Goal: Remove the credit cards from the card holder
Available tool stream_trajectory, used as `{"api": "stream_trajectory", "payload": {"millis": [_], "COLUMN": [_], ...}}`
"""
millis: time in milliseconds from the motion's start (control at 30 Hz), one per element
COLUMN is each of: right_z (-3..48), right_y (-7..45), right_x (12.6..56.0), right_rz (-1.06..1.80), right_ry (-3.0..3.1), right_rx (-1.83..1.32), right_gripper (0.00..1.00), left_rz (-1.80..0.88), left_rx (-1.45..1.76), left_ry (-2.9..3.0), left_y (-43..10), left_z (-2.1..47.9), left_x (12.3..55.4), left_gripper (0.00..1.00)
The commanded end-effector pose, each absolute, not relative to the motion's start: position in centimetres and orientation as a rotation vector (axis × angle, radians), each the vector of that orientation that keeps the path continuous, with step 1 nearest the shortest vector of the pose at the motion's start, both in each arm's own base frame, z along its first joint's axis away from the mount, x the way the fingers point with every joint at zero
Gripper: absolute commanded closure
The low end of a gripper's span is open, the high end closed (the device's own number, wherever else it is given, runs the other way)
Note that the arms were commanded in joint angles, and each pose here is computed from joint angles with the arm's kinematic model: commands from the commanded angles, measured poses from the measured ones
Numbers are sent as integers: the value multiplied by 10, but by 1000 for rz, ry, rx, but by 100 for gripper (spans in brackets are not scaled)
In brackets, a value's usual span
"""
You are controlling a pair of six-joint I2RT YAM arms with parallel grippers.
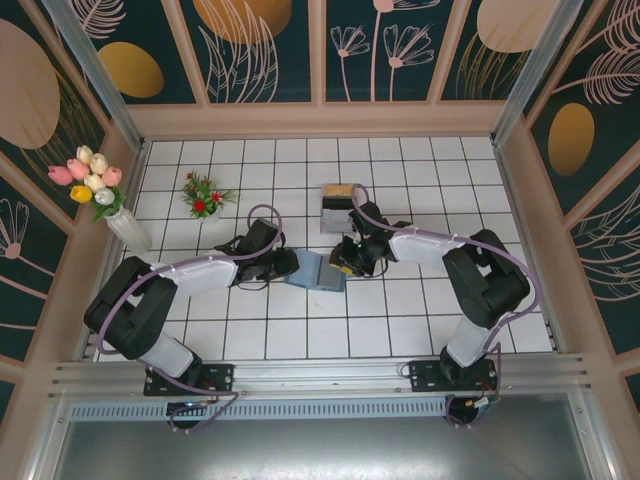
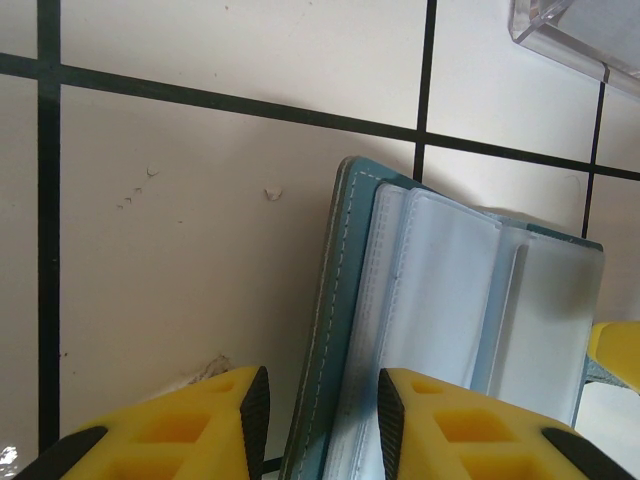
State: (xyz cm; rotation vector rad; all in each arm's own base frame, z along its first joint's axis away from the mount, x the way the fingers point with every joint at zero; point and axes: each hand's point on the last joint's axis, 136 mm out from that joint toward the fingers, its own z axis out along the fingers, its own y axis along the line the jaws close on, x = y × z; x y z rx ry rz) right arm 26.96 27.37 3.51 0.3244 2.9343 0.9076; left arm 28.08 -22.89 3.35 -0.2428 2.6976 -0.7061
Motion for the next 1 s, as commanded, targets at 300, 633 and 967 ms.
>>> {"api": "stream_trajectory", "payload": {"millis": [300,633,967], "right_z": [52,30,28], "right_y": [285,264,268], "right_x": [272,267,267], "right_rz": [991,851,875], "right_ry": [2888,2939,2944], "right_rx": [248,328,311], "right_gripper": [63,63,63], "left_rz": [-727,-731,-727], "left_rx": [-219,-218,-221], "left_ry": [2694,2695,2697], "left_y": [-233,-233,-232], "left_z": [34,33,33], "left_x": [280,280,279], "left_gripper": [63,64,64]}}
